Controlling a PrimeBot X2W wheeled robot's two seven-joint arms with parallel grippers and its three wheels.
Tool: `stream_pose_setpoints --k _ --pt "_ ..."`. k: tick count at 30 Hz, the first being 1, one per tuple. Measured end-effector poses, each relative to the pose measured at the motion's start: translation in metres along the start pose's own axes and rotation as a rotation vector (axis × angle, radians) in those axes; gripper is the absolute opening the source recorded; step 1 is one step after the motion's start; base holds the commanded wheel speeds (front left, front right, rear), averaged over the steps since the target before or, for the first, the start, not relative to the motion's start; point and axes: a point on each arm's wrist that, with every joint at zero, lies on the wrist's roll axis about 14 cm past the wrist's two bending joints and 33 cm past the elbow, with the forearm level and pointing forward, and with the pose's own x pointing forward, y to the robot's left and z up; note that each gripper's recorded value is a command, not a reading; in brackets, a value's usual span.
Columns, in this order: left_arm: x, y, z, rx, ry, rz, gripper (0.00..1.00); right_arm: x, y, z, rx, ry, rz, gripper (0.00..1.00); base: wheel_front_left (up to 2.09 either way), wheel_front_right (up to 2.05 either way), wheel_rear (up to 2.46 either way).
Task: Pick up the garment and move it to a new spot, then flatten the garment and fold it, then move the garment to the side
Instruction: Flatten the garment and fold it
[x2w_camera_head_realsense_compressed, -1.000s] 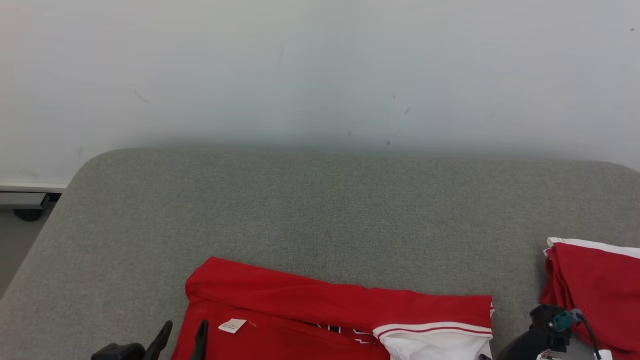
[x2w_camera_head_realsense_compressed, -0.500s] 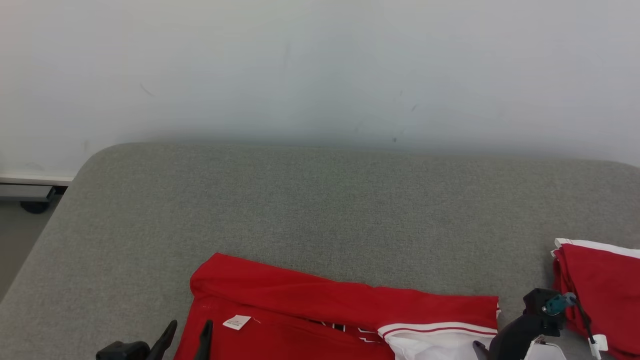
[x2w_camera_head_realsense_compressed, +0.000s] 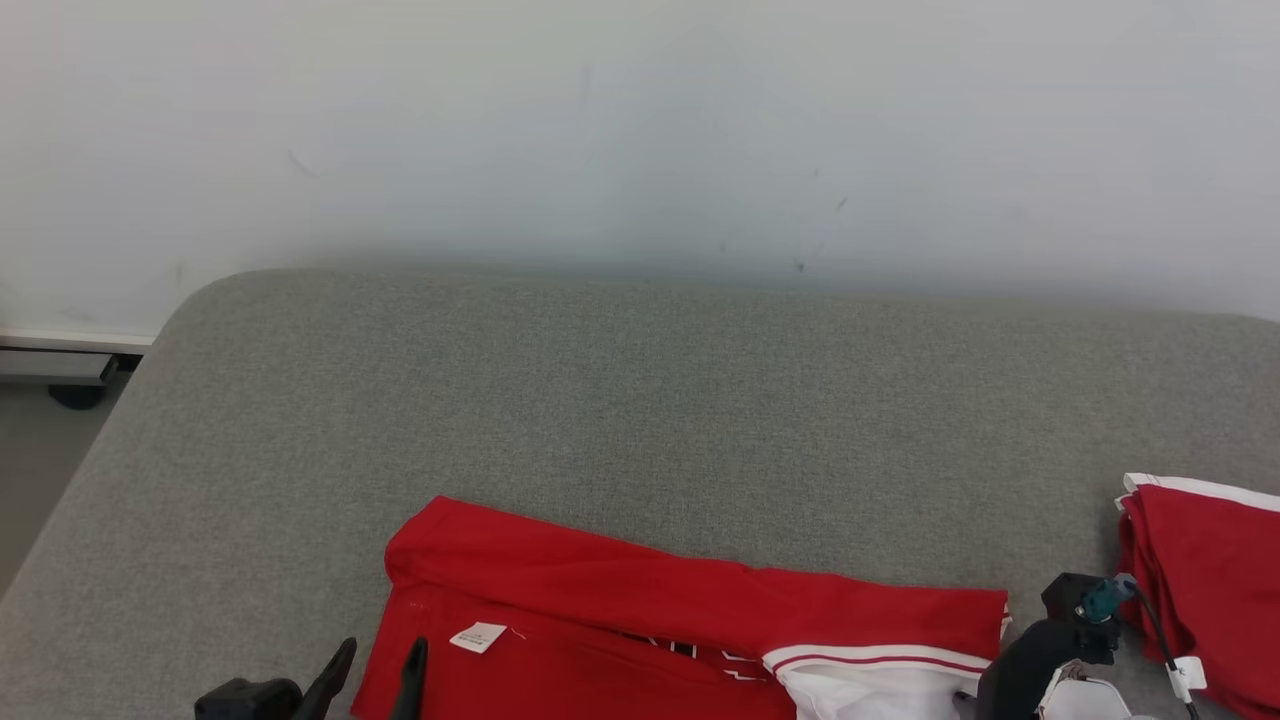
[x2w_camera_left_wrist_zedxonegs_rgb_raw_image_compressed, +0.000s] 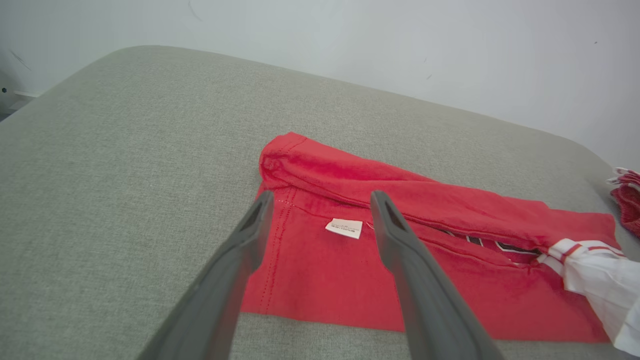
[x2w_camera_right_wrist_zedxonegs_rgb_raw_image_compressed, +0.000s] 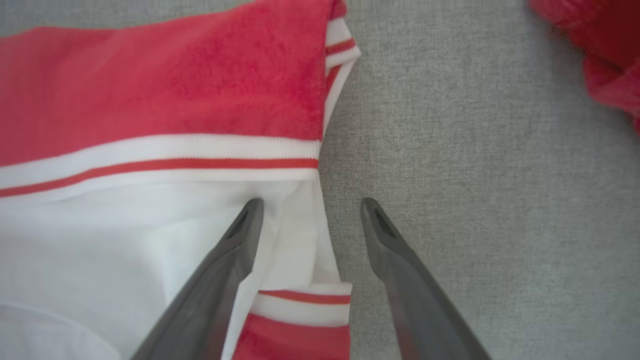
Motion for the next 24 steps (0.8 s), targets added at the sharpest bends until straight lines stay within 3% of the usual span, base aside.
stream_pose_setpoints --k 6,8,10,12,17,21,22,24 --pt "0.0023 -0.0002 0.0008 0.002 0.002 -0.002 1.0 0.005 0.0018 0.0014 0.0 0.01 0.0 1.0 0.0 0.0 0.0" --pt "0.0041 -0.0002 0.0037 0.005 -0.005 -0.003 1.0 0.0061 0.0027 0.0016 0.0 0.014 0.002 0.67 0.0 0.0 0.0" --pt "0.0044 0.0 0.0045 0.006 -0.007 -0.002 1.0 0.0073 0.0049 0.0037 -0.004 0.011 0.004 0.44 0.0 0.0 0.0" --pt "0.0042 0.0007 0.0045 0.009 -0.007 -0.001 1.0 0.0078 0.0056 0.0046 -0.004 0.009 0.005 0.29 0.0 0.0 0.0" --pt "0.0033 0.0026 0.0052 0.014 -0.009 0.004 1.0 0.0096 0.0057 0.0058 -0.003 0.01 0.003 0.0 0.0 0.0 0.0" --pt "0.0029 0.0028 0.0058 0.014 -0.012 0.006 1.0 0.0099 0.005 0.0049 -0.001 0.01 0.001 0.0 0.0 0.0 0.0" --pt "0.0028 0.0028 0.006 0.014 -0.013 0.006 1.0 0.0099 0.005 0.0048 0.001 0.009 0.002 0.09 0.0 0.0 0.0" --pt "0.0026 0.0027 0.0063 0.014 -0.014 0.006 1.0 0.01 0.0048 0.0041 0.004 0.01 0.003 1.0 0.0 0.0 0.0"
